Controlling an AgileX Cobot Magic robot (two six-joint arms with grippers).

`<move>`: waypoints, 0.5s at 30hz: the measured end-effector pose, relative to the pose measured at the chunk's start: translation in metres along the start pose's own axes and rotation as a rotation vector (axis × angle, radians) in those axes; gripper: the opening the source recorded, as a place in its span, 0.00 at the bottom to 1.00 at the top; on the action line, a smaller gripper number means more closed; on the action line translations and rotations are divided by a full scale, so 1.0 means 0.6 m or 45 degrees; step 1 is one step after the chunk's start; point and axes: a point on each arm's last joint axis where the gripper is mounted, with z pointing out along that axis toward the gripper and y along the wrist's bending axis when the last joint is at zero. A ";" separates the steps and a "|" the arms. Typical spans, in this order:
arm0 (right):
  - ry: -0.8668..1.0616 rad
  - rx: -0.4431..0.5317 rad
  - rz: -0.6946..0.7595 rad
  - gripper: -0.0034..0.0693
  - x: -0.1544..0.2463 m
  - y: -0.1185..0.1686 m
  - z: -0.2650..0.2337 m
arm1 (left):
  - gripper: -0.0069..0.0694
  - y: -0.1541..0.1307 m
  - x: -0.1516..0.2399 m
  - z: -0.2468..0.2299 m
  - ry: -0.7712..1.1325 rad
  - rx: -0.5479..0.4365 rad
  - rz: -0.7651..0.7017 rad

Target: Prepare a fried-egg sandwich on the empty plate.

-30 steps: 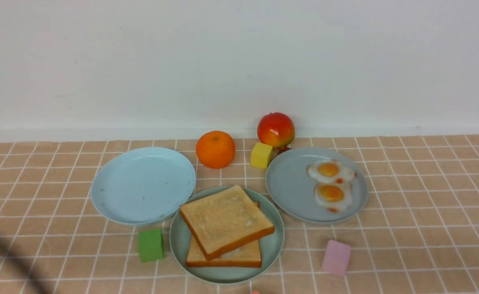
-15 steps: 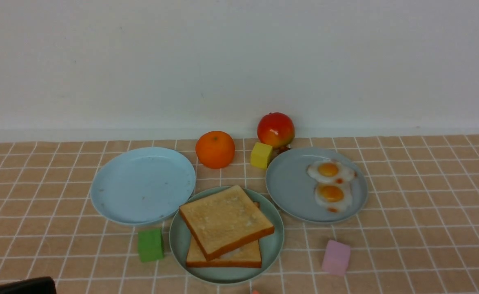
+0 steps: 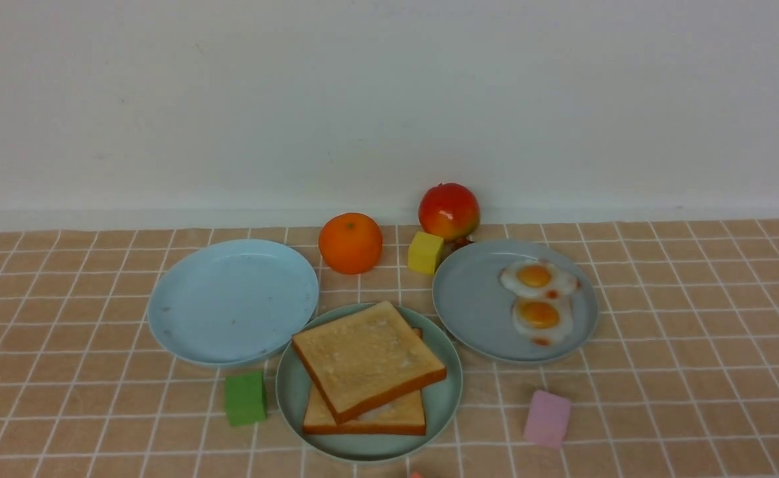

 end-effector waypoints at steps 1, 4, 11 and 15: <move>0.000 0.000 0.000 0.05 0.000 0.000 0.000 | 0.07 0.018 0.026 0.003 -0.053 -0.089 -0.006; 0.000 0.000 0.000 0.05 0.000 0.000 0.000 | 0.07 0.041 0.068 0.006 -0.075 -0.201 -0.040; 0.000 0.000 -0.005 0.06 0.000 0.000 0.000 | 0.07 0.096 0.199 0.016 0.091 -0.447 -0.103; 0.006 0.000 -0.005 0.06 0.001 0.000 0.000 | 0.07 0.104 0.219 0.012 0.242 -0.498 0.030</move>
